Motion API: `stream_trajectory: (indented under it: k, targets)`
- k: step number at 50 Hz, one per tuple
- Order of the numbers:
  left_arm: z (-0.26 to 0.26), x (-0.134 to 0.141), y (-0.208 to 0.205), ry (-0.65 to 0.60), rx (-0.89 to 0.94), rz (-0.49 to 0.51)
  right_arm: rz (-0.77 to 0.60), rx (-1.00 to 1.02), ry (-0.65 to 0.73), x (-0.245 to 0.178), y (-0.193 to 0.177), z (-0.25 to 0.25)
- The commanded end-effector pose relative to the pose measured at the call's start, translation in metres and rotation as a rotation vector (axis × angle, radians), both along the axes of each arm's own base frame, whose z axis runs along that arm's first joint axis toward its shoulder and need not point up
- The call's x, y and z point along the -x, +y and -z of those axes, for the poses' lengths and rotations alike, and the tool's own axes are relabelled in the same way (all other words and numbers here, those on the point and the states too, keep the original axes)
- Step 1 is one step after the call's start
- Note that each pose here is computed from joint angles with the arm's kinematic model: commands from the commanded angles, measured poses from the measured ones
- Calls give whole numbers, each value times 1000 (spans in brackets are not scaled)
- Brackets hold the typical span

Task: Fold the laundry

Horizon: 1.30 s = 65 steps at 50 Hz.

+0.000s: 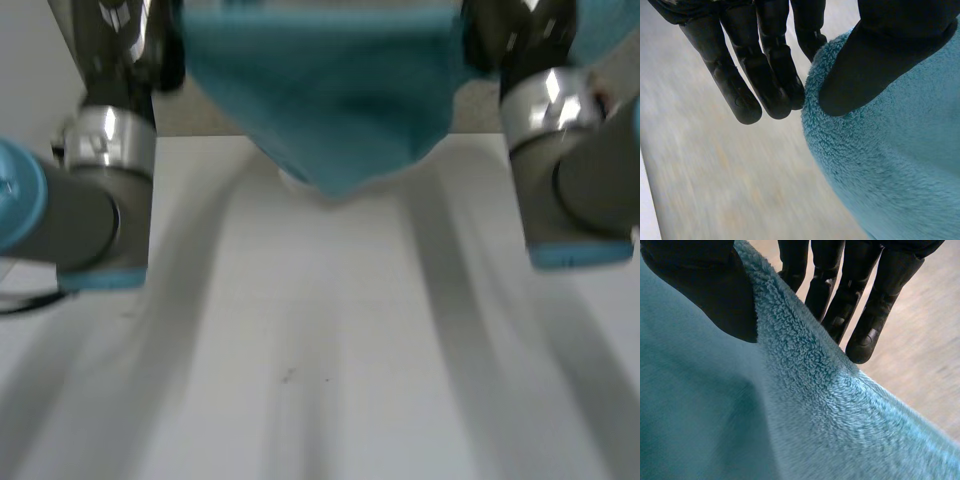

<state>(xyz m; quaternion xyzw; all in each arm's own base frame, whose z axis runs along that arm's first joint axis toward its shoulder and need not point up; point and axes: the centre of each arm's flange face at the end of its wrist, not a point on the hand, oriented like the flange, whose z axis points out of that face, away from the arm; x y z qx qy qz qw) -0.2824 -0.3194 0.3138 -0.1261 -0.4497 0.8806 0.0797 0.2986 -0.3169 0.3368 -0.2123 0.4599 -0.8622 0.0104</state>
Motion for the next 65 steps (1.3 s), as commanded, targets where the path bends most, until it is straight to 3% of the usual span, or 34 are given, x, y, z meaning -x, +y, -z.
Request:
stream_trajectory:
  k: [1,7,17,24,32,38,42,45,53,65]
  targets:
    - [102,-7,54,-219,-357,29,-24,-341,226,8,31,100]
    - [150,0,100,-421,-602,98,-38,-494,301,13,45,137]
    - [155,-11,117,-528,-791,101,-27,-514,312,16,43,142]
    - [118,-7,113,-479,-692,108,-28,-524,315,17,45,145]
    - [74,11,81,-413,-519,123,-51,-545,339,15,55,154]
    - [84,22,36,-494,-467,158,-136,-529,384,12,67,155]
    - [99,30,14,-576,-425,187,-149,-457,371,16,72,130]
    - [105,32,8,-596,-416,200,-156,-398,347,17,76,108]
    - [130,47,-17,-633,-369,360,-164,-280,289,26,98,62]
    - [165,53,-33,-675,-380,424,-272,-195,297,31,131,42]
